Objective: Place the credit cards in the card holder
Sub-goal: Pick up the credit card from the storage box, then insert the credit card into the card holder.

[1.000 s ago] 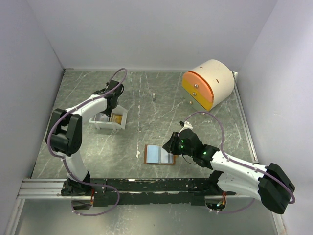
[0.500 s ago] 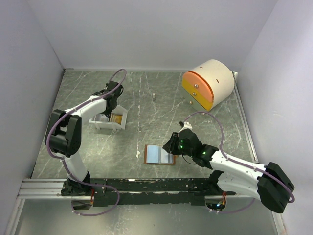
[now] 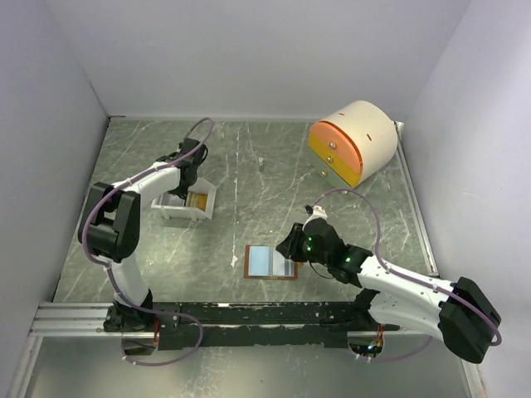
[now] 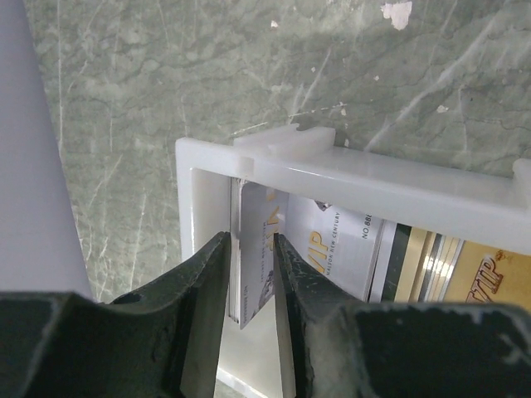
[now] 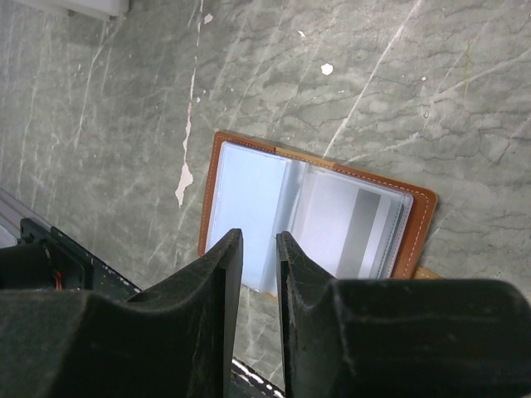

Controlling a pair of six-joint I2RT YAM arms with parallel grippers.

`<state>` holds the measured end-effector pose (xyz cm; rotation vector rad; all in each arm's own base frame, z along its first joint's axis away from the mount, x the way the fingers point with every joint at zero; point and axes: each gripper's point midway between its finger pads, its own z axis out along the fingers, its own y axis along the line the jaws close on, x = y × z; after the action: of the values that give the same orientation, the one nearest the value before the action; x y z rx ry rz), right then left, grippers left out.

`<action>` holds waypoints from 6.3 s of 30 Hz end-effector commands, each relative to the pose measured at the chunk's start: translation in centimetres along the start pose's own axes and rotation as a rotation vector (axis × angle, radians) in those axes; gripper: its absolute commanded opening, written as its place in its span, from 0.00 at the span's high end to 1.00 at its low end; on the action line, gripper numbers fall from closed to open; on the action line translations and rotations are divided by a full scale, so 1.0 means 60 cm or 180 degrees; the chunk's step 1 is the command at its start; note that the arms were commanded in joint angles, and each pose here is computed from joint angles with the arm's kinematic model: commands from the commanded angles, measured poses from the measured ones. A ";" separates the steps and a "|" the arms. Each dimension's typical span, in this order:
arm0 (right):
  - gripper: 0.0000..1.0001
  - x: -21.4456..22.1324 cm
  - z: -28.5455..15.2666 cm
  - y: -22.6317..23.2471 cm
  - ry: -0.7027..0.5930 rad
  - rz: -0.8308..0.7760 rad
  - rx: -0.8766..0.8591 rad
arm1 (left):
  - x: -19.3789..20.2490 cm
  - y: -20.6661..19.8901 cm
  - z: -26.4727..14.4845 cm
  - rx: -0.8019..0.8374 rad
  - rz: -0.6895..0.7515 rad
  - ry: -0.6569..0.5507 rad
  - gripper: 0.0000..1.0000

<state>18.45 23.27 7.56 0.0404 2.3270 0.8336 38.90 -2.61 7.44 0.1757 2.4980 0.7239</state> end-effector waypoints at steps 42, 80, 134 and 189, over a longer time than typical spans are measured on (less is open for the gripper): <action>0.77 -0.008 -0.010 -0.005 -0.0103 0.0047 0.0021 | -0.018 0.029 -0.053 0.0199 -0.0242 0.0046 0.93; 0.71 -0.109 -0.029 0.174 -0.0380 0.0236 -0.1168 | -0.058 -0.085 -0.382 0.3460 -0.1529 -0.0866 0.93; 0.77 0.047 0.014 -0.108 0.0328 -0.0075 0.0878 | 0.186 -0.440 -0.370 0.4145 -0.1411 0.0509 0.93; 0.85 0.099 0.040 -0.040 0.0652 0.0464 0.0053 | 0.213 -0.456 -0.388 0.4388 -0.1367 0.0625 0.52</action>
<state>16.03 24.32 1.90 0.1312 2.5351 0.9220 16.90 -32.54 3.43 -0.0003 2.6277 -1.1886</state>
